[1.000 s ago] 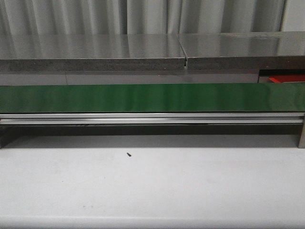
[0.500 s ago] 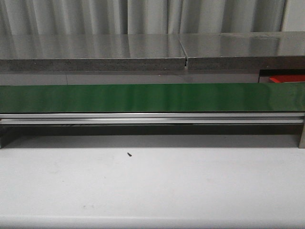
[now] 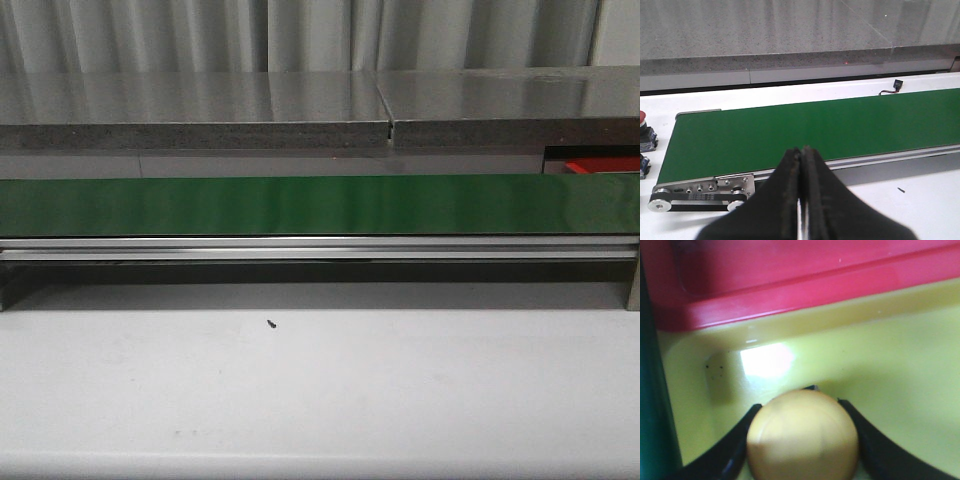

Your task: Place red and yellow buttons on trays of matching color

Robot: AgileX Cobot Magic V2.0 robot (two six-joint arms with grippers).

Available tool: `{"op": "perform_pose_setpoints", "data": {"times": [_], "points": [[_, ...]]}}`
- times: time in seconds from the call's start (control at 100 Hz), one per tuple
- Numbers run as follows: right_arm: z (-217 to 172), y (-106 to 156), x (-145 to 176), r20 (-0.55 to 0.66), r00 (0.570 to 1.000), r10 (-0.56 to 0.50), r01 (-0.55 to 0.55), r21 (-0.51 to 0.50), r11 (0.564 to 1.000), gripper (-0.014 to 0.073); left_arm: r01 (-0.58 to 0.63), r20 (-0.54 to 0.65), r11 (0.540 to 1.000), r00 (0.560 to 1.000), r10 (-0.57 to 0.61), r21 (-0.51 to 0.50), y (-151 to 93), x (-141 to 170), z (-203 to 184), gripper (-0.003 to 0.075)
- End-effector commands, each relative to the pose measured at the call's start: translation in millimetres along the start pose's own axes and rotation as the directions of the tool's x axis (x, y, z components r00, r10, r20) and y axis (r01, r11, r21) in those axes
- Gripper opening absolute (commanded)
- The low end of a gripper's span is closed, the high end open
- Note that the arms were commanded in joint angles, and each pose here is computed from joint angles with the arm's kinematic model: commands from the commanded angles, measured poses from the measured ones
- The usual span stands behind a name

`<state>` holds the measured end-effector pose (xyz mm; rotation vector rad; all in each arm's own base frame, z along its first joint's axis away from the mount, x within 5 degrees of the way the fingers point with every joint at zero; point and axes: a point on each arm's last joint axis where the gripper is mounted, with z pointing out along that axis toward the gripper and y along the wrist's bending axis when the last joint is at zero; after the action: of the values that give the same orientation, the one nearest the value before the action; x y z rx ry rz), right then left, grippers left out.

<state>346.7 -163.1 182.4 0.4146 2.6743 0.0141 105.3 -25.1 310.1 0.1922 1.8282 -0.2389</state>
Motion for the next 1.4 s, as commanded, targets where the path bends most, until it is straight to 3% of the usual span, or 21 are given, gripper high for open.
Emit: {"op": "perform_pose_setpoints", "data": {"times": [0.0,0.08,0.15,0.39,0.64,0.96,1.24,1.31,1.39], "points": [[-22,2,-14,0.097,0.995,-0.001,0.000,0.012,1.000,0.0439,0.024,0.086,1.000,0.996,-0.023,-0.015,1,-14,-3,-0.0019],[-23,2,-14,0.100,0.995,-0.001,0.000,0.012,1.000,0.0576,0.025,0.087,1.000,0.996,-0.024,-0.015,1,-14,-3,-0.0019],[-29,3,-15,0.110,0.994,-0.004,0.002,0.013,1.000,0.0636,0.025,0.087,1.000,0.996,-0.024,-0.015,1,-14,-3,-0.0019],[-79,11,-22,0.241,0.971,-0.016,0.011,0.020,1.000,0.0637,0.025,0.087,1.000,0.996,-0.024,-0.015,1,-14,-3,-0.0019],[-159,51,-16,0.430,0.895,-0.118,0.121,0.022,0.992,0.0637,0.025,0.087,1.000,0.996,-0.024,-0.015,1,-14,-3,-0.0019],[-209,97,58,0.528,0.817,-0.231,0.278,-0.010,0.960,0.0636,0.025,0.087,1.000,0.996,-0.024,-0.015,1,-14,-3,-0.0019],[-210,102,134,0.542,0.798,-0.262,0.332,-0.032,0.943,0.0629,0.025,0.087,1.000,0.996,-0.024,-0.015,1,-14,-3,-0.0019],[-213,100,145,0.561,0.786,-0.260,0.332,-0.028,0.943,0.0582,0.025,0.087,1.000,0.996,-0.024,-0.015,1,-14,-3,-0.0019],[-221,99,155,0.589,0.766,-0.258,0.335,-0.022,0.942,0.0461,0.025,0.087,1.000,0.996,-0.024,-0.015,1,-14,-3,-0.0019]]}}
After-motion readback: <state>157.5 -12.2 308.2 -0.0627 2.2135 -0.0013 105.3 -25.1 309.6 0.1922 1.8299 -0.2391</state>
